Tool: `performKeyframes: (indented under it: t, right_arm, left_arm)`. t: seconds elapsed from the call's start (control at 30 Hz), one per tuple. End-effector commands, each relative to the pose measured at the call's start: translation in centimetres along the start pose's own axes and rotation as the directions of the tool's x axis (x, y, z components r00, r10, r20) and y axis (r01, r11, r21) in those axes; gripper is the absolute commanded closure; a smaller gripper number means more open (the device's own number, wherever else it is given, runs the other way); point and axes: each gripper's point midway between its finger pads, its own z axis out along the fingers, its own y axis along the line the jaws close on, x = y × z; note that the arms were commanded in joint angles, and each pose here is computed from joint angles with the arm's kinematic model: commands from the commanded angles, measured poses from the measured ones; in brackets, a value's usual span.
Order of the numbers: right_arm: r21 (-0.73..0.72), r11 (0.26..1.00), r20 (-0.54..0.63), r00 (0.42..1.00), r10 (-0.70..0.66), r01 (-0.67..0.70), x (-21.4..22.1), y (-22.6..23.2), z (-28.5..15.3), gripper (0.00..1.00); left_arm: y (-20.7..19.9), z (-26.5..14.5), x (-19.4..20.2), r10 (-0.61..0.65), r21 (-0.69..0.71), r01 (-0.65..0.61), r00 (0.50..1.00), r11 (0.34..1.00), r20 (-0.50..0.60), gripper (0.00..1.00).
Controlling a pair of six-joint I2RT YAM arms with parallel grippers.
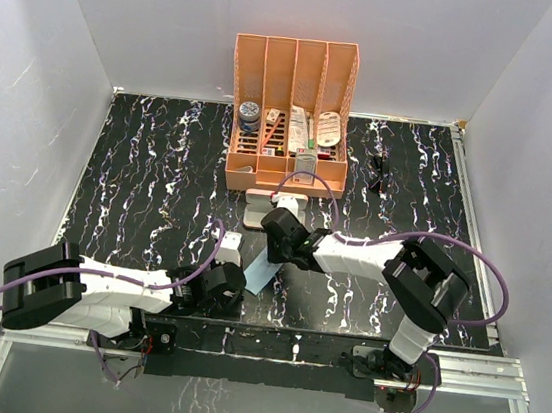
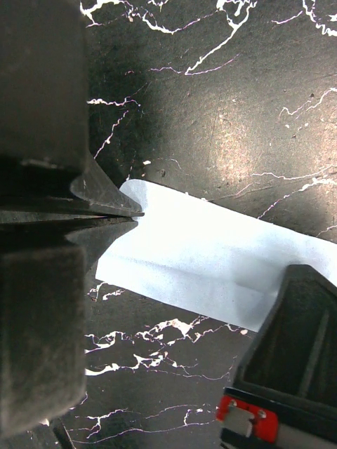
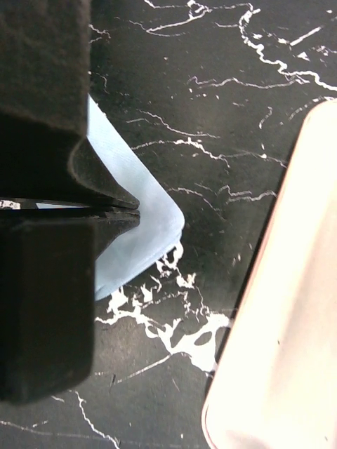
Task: Organize the sunglasses
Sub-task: Adjust the glasses cleaning cloth at the center of the board.
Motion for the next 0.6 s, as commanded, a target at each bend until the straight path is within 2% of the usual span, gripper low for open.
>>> performKeyframes:
  t: [0.0, 0.13, 0.37, 0.5, 0.53, 0.57]
  right_arm:
    - [0.110, 0.994, -0.007, 1.000, -0.018, 0.019, 0.8, -3.0, 0.7, 1.00]
    - [0.087, 0.996, 0.019, 0.999, -0.026, 0.024, 0.1, -2.4, 0.2, 1.00]
    - [-0.003, 1.000, 0.109, 0.994, -0.025, 0.025, -2.5, -0.1, -3.6, 1.00]
    - [-0.060, 0.998, 0.115, 0.993, -0.007, 0.014, -1.8, 1.2, -5.4, 1.00]
    - [-0.065, 0.998, 0.116, 0.993, -0.002, 0.010, -1.5, 1.4, -5.7, 1.00]
    - [-0.072, 0.997, 0.118, 0.993, 0.003, 0.005, -1.2, 1.5, -6.1, 1.00]
  left_arm:
    - [1.8, -0.3, 1.5, 0.040, -0.051, -0.043, 0.997, 0.998, -0.059, 1.00]
    - [2.0, -0.4, 1.5, 0.045, -0.057, -0.048, 0.997, 0.997, -0.061, 1.00]
    - [1.8, -0.4, 1.2, 0.053, -0.061, -0.057, 0.997, 0.997, -0.057, 1.00]
    - [1.6, -0.4, 0.8, 0.064, -0.064, -0.067, 0.996, 0.996, -0.054, 1.00]
    - [1.5, -0.5, 0.7, 0.069, -0.065, -0.072, 0.996, 0.995, -0.053, 0.97]
    - [1.3, -0.5, 0.5, 0.072, -0.065, -0.075, 0.996, 0.995, -0.050, 0.91]
